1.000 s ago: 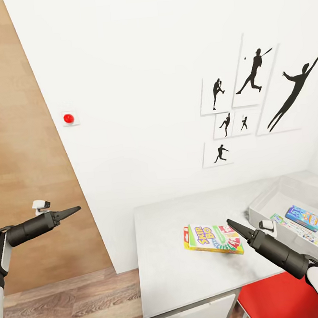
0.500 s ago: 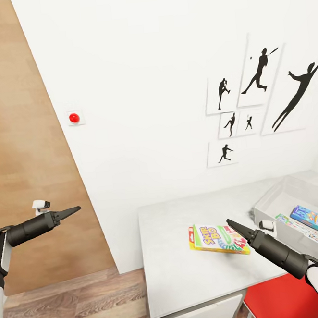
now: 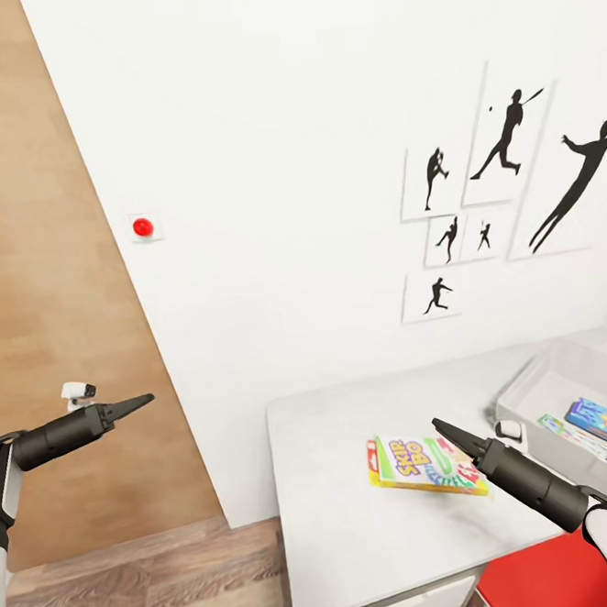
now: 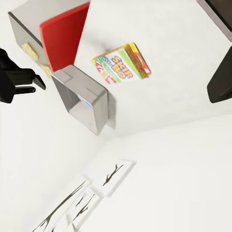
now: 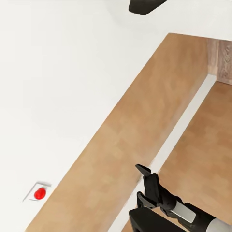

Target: Put all the toys in the child's room - the three board games (two on the bed and one on the table), the two jigsaw puzzles on the table, and the tennis ball on the table - inside the toy box on the table in the child's room.

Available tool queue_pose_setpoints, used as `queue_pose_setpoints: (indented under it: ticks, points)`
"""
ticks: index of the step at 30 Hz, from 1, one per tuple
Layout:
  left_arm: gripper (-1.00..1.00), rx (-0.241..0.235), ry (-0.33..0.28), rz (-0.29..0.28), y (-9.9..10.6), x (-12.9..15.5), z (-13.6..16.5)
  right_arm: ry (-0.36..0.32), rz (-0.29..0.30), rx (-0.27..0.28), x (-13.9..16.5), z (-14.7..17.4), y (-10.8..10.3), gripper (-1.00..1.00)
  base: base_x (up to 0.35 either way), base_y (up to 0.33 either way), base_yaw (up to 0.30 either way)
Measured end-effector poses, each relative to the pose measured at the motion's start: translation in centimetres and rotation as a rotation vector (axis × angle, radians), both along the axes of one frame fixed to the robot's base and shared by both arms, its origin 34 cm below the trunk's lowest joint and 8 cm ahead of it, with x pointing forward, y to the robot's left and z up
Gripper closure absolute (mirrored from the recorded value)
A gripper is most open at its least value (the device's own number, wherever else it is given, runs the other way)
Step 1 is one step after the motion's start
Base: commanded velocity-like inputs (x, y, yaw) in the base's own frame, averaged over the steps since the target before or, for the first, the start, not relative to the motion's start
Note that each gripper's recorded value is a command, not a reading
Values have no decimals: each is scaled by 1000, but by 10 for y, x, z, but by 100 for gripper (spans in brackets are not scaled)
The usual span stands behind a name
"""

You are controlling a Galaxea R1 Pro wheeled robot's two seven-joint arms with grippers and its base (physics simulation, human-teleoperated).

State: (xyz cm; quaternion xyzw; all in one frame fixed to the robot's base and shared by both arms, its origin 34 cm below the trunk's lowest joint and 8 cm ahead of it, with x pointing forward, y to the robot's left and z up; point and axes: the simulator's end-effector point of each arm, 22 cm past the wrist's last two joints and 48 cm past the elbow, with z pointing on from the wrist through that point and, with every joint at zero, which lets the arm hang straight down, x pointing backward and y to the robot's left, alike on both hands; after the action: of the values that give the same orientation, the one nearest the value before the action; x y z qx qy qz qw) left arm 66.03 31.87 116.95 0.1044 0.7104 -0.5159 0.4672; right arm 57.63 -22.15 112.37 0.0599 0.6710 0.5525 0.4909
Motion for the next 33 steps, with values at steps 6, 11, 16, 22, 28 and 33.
queue_pose_setpoints:
  ticks: [6, 11, 16, 22, 28, 33]
  points:
    - [-100, 0, 0, 0, 0, 0, 0, 0, 1, 0, 0, 0, 0, -100, 95, 21, 0]
    - [-100, 0, 1, 1, 0, 0, 0, -1, 1, 1, 0, 0, 0, -100, 17, 9, 0]
    - [-100, 0, 1, 1, 0, 0, 0, -3, 0, 2, 0, 1, 0, -100, 5, 99, 0]
    - [-100, 1, 1, 0, 0, 0, -1, -5, -1, 2, 0, 1, 0, -100, 1, 38, 0]
    - [-100, 1, 1, 0, 0, 0, -1, -5, -2, 2, 0, 1, 0, -100, 0, 58, 0]
    - [-100, 1, 1, 0, 0, 0, -1, -6, -2, 2, 1, 1, 0, -100, 0, 37, 0]
